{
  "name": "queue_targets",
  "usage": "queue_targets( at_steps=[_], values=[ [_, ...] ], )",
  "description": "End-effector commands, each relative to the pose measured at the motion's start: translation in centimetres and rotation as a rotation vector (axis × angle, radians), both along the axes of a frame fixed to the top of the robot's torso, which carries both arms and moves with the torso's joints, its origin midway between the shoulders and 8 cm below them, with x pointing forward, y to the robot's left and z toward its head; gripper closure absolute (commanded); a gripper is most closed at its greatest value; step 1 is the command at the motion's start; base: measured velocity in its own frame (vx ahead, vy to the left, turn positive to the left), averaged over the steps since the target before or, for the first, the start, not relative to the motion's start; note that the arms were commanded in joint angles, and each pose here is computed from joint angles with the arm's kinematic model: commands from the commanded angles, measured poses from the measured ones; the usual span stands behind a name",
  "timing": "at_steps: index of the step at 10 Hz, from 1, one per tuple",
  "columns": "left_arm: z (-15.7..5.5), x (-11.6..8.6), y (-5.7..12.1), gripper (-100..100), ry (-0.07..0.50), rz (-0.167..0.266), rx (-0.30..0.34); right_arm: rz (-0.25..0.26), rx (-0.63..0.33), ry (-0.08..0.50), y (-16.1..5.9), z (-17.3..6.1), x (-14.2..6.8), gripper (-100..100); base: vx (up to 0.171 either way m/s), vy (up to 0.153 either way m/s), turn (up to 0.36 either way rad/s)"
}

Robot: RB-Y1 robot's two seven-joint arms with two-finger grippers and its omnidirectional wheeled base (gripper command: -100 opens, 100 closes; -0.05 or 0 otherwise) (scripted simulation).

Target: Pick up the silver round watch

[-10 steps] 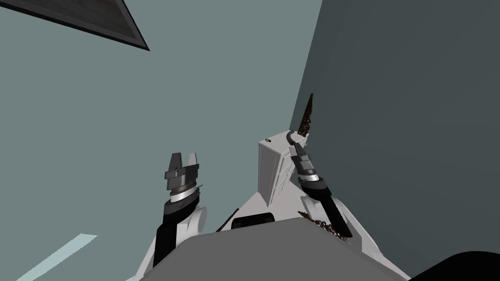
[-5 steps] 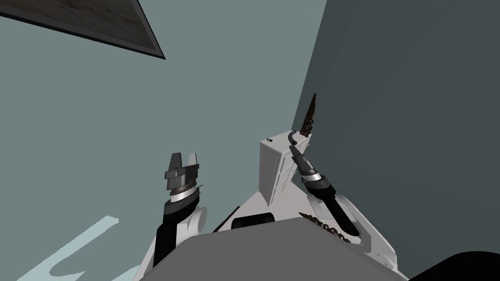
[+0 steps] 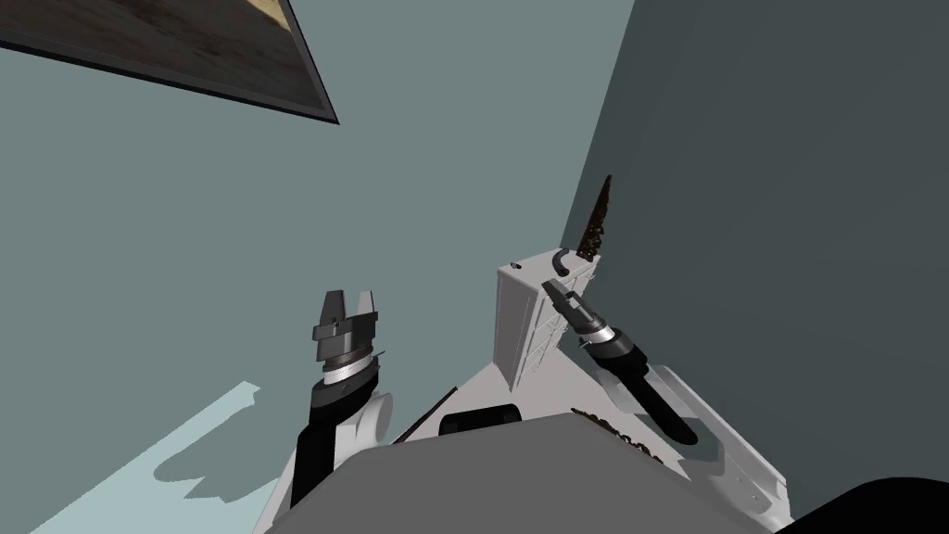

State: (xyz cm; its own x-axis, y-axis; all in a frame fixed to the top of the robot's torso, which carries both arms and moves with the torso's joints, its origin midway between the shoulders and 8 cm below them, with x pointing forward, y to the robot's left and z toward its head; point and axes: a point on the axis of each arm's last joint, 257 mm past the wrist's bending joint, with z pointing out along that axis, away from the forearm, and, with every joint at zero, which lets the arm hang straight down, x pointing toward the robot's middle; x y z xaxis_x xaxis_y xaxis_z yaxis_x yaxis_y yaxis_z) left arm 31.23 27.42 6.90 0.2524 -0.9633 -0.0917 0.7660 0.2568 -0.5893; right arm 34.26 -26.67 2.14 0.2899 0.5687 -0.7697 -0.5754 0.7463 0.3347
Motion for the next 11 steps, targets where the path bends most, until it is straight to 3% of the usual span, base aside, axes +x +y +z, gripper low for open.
queue_targets(
  at_steps=[1, 2, 3, 4, 5, 6, 11],
  values=[
    [0.0, 0.0, 0.0, 0, 0.0, 0.0, 0.0, -0.01, -0.069, 0.0, 0.2, -0.4, 0.2, -100, -0.024, -0.013, 0.065],
    [0.0, 0.0, 0.0, 0, 0.0, 0.0, 0.0, -0.02, -0.163, -0.004, 0.1, -0.7, 0.2, -100, -0.023, -0.007, 0.149],
    [0.0, 0.0, 0.0, 0, 0.0, 0.0, 0.0, -0.024, -0.186, -0.002, 0.2, -0.9, 0.3, -100, -0.019, -0.009, 0.065],
    [0.0, 0.0, 0.0, 0, 0.0, 0.0, 0.0, -0.031, -0.28, -0.01, 0.1, -1.2, 0.3, -100, -0.025, -0.008, 0.133],
    [0.0, 0.0, 0.0, 0, 0.0, 0.0, 0.0, -0.035, -0.307, -0.007, 0.3, -1.5, 0.4, -100, -0.021, -0.011, 0.074],
    [0.0, 0.0, 0.0, 0, 0.0, 0.0, 0.0, -0.041, -0.399, -0.018, 0.1, -1.6, 0.5, -100, -0.023, -0.01, 0.16],
    [0.0, 0.0, 0.0, 0, 0.0, 0.0, 0.0, -0.056, -0.685, -0.042, 0.1, -3.0, 0.8, -100, -0.019, -0.015, 0.109]
  ],
)
